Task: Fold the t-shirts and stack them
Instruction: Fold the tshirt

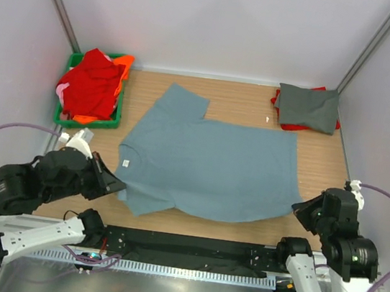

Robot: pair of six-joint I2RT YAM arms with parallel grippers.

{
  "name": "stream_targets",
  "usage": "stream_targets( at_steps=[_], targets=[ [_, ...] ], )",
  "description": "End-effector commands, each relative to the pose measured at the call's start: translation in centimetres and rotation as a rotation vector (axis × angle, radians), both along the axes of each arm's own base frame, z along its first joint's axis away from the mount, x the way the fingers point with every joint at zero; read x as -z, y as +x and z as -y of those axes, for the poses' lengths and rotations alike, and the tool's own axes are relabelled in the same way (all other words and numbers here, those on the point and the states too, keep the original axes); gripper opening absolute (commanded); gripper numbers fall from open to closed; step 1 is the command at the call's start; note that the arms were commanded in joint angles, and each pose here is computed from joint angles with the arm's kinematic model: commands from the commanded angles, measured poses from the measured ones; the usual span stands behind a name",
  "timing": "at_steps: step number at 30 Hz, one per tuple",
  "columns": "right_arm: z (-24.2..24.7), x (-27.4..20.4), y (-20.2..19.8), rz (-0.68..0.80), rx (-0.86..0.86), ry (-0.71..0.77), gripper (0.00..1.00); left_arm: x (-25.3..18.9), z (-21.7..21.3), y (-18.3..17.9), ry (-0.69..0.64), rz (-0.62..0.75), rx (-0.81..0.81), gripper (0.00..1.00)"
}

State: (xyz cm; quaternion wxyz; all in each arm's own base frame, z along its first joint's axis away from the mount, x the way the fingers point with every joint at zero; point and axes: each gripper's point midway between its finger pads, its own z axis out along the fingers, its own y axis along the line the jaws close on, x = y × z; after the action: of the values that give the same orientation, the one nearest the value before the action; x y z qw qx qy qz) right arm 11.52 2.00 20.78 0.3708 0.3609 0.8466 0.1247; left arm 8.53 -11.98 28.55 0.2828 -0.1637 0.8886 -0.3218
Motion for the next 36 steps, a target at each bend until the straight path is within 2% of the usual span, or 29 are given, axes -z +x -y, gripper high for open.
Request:
stream_targets(
  at_steps=[1, 12, 18, 22, 28, 36],
  targets=[
    [-1.3, 2.3, 1.4, -0.071, -0.077, 0.025, 0.03, 5.5, -2.3, -1.0, 0.304, -0.127, 0.049, 0.02],
    [-1.0, 4.2, 6.1, -0.126, -0.069, -0.017, 0.05, 5.4, 1.2, 5.0, 0.582, -0.074, 0.184, 0.04],
    [-0.7, 5.7, 7.6, -0.163, -0.049, -0.034, 0.06, 7.1, 1.6, 8.8, 0.546, -0.154, 0.201, 0.01],
    [-0.4, 6.4, 8.6, -0.168, -0.026, -0.045, 0.08, 7.9, 0.8, 11.1, 0.576, -0.176, 0.233, 0.00],
    [1.2, 7.4, 9.5, -0.200, 0.036, -0.110, 0.08, 9.0, 0.0, 13.4, 0.634, -0.212, 0.229, 0.00],
    [2.2, 9.7, 10.5, -0.258, 0.080, -0.107, 0.08, 9.8, -0.7, 15.9, 0.659, -0.244, 0.213, 0.00]
  ],
)
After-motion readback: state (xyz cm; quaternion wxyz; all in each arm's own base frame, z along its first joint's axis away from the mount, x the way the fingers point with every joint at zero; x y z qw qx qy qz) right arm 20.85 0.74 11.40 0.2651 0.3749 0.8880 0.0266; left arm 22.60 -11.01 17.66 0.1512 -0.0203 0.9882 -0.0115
